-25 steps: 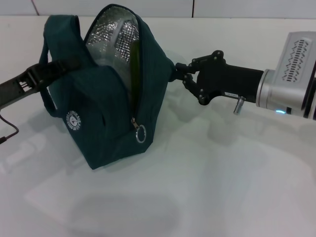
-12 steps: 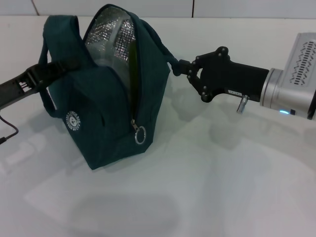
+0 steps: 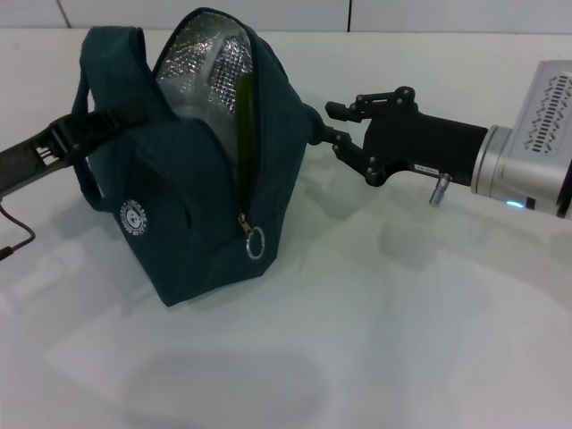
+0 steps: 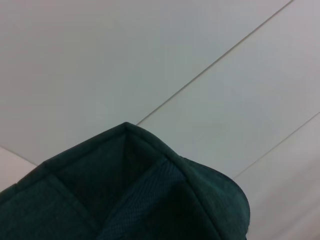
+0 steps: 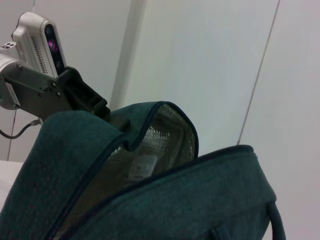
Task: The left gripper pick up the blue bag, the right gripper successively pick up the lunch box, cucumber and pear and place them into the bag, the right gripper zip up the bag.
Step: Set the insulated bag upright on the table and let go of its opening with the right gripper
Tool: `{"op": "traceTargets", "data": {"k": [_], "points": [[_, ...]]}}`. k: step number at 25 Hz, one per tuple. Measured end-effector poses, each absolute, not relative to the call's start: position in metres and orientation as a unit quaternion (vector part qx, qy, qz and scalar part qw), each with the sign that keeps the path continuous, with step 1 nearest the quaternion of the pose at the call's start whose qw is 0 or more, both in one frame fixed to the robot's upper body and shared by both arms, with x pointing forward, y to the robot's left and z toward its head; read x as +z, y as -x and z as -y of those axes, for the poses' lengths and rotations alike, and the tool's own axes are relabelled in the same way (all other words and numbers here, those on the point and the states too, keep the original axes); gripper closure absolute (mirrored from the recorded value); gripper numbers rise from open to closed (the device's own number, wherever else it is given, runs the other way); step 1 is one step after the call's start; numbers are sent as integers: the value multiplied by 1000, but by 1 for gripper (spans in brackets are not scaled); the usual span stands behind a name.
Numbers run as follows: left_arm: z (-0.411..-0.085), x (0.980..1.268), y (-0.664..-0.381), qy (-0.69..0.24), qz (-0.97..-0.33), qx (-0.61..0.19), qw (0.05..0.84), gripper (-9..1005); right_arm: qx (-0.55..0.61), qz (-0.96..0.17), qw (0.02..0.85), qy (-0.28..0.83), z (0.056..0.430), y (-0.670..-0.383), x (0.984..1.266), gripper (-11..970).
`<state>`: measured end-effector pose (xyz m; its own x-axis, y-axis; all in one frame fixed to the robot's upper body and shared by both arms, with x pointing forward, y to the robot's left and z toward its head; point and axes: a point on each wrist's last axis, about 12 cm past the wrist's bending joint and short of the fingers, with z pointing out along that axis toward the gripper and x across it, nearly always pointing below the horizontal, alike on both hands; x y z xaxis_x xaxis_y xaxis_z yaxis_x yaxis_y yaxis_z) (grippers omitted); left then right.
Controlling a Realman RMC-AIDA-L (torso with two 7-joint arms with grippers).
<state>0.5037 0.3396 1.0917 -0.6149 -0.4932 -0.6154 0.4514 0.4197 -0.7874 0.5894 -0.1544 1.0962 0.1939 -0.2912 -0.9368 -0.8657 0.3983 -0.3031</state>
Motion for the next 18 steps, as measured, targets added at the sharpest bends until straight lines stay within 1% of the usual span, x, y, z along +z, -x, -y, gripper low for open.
{"op": "traceTargets", "data": {"k": [3,6,18], "points": [[-339,1092,-504,14,-719,-539,438,955,240,-586,596,494,153,-591,1097,809],[-339,1092,-505,14,-719,-539,438,955,238,-585,595,497,151,-593,1099,702],[-337,1091,-505,16,-717,-543,436,955,229,-572,584,528,137,-593,1099,712]]}}
